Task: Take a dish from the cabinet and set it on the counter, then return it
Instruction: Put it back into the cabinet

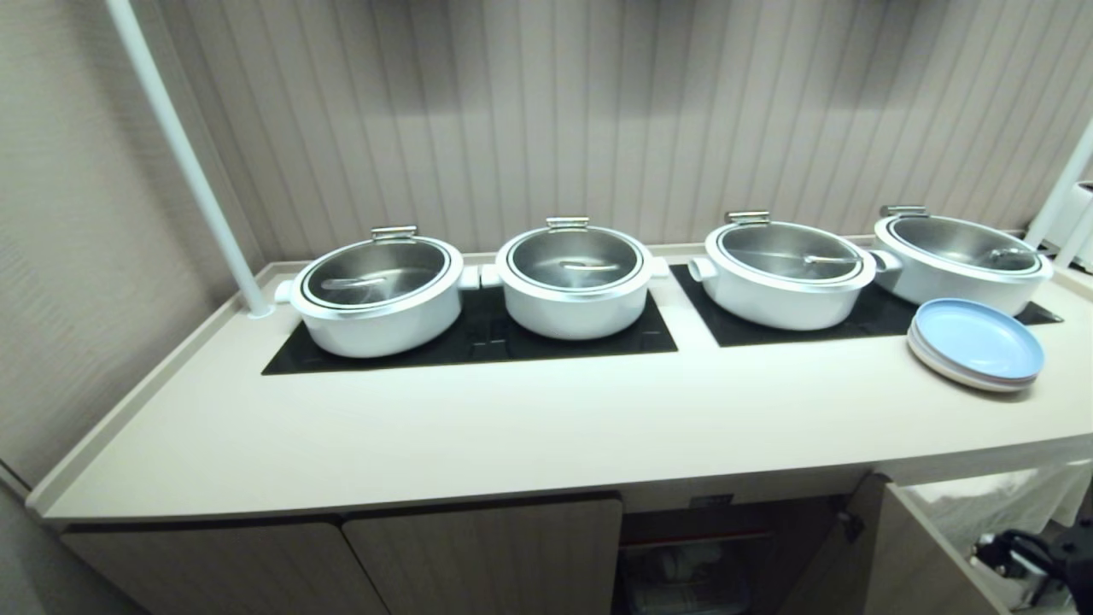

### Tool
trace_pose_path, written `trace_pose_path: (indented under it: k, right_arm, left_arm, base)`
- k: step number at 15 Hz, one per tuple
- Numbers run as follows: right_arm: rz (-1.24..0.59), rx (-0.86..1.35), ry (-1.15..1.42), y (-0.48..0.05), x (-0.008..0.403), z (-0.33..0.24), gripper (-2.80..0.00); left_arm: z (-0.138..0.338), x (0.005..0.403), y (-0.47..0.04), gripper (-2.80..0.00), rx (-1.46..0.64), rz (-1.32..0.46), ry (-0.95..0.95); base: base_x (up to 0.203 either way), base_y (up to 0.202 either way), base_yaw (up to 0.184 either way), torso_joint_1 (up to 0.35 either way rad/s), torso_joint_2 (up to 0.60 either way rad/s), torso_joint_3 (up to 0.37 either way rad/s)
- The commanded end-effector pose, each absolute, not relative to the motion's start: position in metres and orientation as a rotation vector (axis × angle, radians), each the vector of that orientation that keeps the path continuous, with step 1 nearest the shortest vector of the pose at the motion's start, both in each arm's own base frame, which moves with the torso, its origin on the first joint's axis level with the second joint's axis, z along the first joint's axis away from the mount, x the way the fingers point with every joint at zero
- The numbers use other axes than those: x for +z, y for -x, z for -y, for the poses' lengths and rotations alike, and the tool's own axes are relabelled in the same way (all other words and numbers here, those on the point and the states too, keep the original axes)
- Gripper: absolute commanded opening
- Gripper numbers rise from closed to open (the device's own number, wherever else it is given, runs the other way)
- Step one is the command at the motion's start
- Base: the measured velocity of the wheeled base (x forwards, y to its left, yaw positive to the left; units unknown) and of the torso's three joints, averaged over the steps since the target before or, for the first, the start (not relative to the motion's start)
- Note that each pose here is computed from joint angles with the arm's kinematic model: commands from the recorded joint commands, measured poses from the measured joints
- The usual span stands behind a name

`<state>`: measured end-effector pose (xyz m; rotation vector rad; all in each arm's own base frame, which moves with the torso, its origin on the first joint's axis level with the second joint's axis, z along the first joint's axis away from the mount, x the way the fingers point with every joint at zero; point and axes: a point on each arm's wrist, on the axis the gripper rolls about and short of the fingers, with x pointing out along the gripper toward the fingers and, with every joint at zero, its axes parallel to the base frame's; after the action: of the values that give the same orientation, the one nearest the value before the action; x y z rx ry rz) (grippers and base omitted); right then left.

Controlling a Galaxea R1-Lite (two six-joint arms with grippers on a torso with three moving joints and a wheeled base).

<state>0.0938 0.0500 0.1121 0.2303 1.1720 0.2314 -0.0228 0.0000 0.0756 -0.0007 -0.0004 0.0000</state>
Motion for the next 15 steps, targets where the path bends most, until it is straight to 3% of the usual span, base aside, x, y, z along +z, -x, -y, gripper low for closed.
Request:
trace_pose_path:
  k: [1, 15]
  right_arm:
    - [-1.176, 0.230, -0.233, -0.0939, 0.1118, -0.0501, -2.80]
    - [-1.190, 0.223, -0.231, -0.0926, 0.1084, -0.0495, -2.80]
  left_arm:
    - [0.0000, 0.0756, 0.0228, -2.80, 0.002, 0.002, 0.002]
    - [0.0000, 0.0756, 0.0228, -2.80, 0.000, 0.002, 0.002]
  base:
    - [0.000, 0.000, 0.000, 0.000, 0.00, 0.000]
    - [0.000, 0.000, 0.000, 0.000, 0.00, 0.000]
